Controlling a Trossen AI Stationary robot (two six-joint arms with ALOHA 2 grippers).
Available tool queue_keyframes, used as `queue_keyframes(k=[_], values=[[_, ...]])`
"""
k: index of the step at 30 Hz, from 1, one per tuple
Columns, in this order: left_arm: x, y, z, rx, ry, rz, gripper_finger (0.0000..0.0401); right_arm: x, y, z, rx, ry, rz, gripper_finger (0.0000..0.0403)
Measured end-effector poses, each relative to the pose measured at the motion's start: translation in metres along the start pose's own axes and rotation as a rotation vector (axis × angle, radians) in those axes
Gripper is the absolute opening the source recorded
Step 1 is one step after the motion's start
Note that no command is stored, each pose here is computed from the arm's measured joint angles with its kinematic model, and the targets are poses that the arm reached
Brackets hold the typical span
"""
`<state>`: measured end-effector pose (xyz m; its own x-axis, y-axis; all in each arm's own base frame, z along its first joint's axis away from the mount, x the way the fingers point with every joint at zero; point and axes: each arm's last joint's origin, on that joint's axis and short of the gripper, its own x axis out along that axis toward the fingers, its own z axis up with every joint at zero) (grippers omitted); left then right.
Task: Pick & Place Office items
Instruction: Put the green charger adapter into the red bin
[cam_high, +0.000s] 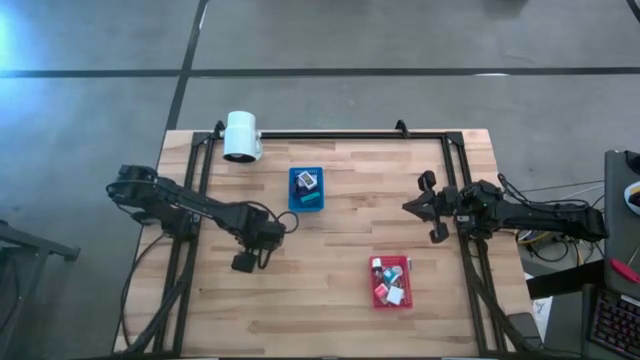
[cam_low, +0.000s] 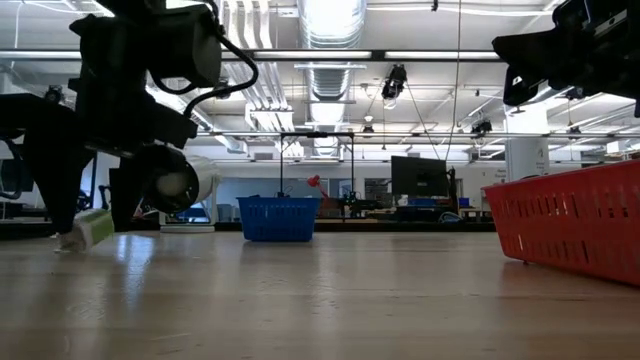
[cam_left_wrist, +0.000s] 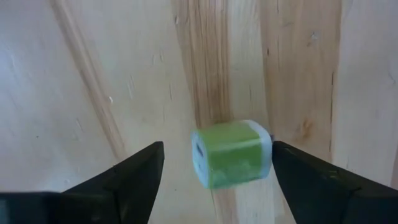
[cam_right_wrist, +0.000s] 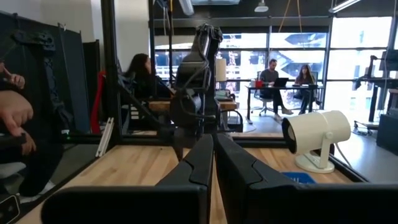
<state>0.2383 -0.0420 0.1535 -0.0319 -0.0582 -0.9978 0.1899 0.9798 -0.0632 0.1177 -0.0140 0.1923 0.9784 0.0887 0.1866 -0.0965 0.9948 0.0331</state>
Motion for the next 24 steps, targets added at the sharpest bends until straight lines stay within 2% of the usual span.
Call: queue_keyframes(k=[5, 12, 24], values=[[0.006, 0.000, -0.002, 0.009, -0.016, -0.010, 0.0274, 0.000, 0.000, 0.000, -0.004, 0.000, -0.001, 0.0013], [0.012, -0.001, -0.006, 0.007, -0.015, -0.055, 0.0190, 0.000, 0.000, 0.000, -0.007, 0.000, -0.001, 0.0013], [0.007, -0.001, -0.006, 0.055, -0.042, -0.044, 0.0187, 0.000, 0.000, 0.000, -0.008, -0.001, -0.005, 0.0013]])
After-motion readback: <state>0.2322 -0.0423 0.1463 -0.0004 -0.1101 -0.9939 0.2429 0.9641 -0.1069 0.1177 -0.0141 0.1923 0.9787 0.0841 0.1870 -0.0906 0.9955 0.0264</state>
